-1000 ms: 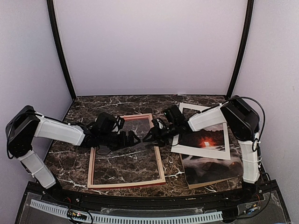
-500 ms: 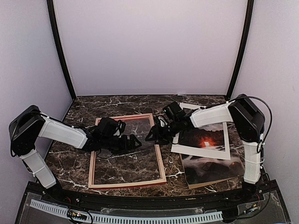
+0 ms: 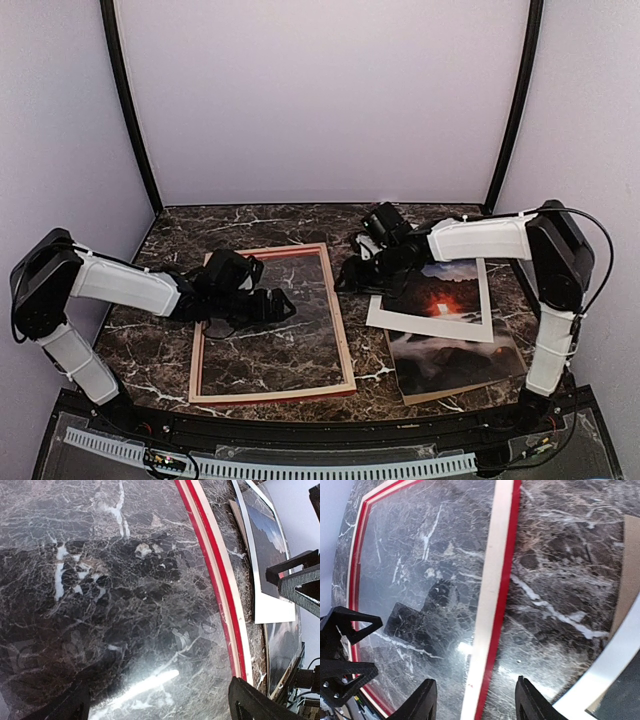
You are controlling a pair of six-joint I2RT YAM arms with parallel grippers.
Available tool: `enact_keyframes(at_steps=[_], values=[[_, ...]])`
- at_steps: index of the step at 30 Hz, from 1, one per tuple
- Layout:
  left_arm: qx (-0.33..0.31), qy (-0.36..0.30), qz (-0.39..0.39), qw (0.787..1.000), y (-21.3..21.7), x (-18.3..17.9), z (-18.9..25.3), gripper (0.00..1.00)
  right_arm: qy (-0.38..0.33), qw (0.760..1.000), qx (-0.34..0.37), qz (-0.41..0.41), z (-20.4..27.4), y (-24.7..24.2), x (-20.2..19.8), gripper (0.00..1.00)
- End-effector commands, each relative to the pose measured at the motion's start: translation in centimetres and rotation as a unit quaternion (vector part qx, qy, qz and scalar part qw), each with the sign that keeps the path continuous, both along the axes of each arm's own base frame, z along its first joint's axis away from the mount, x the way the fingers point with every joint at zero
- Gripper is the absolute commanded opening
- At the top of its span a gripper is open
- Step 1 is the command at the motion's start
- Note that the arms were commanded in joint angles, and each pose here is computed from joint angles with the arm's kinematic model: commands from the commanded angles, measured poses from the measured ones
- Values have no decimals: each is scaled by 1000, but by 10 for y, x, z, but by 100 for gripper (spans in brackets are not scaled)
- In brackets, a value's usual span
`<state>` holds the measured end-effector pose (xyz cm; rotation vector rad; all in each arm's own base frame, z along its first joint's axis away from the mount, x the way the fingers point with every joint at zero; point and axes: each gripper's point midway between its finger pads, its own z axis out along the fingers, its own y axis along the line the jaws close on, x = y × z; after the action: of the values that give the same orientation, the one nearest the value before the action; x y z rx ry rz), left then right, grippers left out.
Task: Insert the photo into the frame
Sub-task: Press the glass panel onto the frame body.
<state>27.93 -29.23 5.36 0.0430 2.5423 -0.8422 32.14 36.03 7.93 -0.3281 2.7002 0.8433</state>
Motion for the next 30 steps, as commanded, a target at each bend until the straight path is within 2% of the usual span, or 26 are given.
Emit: enact_keyframes(at_steps=[1,5,8,11,15,20,23,26,30], values=[[39,-60,-3,997,10,11,40,99,-47,996,-63,-33,9,-41,5,54],[120,-96,5,988,36,26,63,99,-57,989,-107,-79,9,-92,13,54],[174,-89,1,981,57,31,71,99,-58,984,-127,-114,8,-135,16,55],[186,-95,-5,978,67,37,82,99,-69,974,-154,-150,11,-182,22,58],[150,-116,-21,982,53,41,103,99,-75,959,-178,-206,13,-242,25,67],[44,-126,-56,989,15,41,122,99,-71,938,-178,-288,11,-309,32,72],[7,-116,-72,991,-6,47,126,98,-66,925,-175,-332,3,-341,40,73],[-26,-103,-105,989,-33,51,138,90,-58,919,-171,-351,-8,-358,51,72],[-23,-101,-139,985,-68,52,136,88,-55,908,-172,-378,-15,-383,72,69]])
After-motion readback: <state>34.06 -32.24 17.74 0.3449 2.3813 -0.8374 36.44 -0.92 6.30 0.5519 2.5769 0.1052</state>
